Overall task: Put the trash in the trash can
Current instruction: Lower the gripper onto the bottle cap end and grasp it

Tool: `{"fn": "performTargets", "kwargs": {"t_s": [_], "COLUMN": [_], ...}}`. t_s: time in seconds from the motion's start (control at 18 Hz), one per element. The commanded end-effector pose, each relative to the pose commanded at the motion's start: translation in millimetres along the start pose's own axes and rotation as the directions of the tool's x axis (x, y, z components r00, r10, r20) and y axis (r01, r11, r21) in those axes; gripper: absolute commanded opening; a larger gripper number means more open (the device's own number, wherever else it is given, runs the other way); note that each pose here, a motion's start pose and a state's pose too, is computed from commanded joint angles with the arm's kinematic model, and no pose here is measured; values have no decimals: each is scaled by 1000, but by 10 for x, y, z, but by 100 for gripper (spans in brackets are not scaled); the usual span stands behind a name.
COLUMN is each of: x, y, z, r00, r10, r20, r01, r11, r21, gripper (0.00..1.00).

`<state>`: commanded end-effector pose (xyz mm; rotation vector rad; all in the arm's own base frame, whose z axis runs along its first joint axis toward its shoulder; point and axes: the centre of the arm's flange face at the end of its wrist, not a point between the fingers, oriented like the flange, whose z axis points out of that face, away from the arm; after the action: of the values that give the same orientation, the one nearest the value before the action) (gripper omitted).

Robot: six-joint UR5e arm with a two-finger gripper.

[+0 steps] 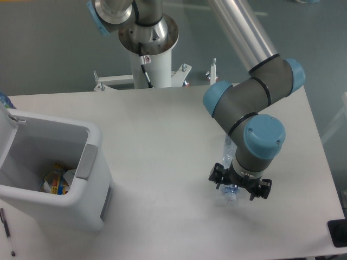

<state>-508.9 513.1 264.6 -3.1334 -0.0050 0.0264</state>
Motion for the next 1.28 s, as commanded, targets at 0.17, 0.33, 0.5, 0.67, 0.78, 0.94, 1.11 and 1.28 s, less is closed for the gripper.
{"fn": "performTargets", "kwargs": {"t_s": [0.17,0.33,0.5,0.67,0.78,0.94,1.11,1.28], "x": [6,48,126,230,321,398,408,468], "y": [58,129,140,97,77,1,-64,-124], "z": [107,257,374,451,500,548,683,719], "r00": [1000,1000,998,996,995,994,987,982], "r10": [2,9,22,39,40,-7,-51,-36], "r20": [9,22,52,85,92,108,155,186], "r01": [-2,-6,-13,-21,-18,32,93,94], "r11": [999,993,985,979,974,973,957,946], "r21": [-48,-120,-173,-202,-227,-231,-276,-310], "gripper": [100,100,100,100,100,100,92,88]}}
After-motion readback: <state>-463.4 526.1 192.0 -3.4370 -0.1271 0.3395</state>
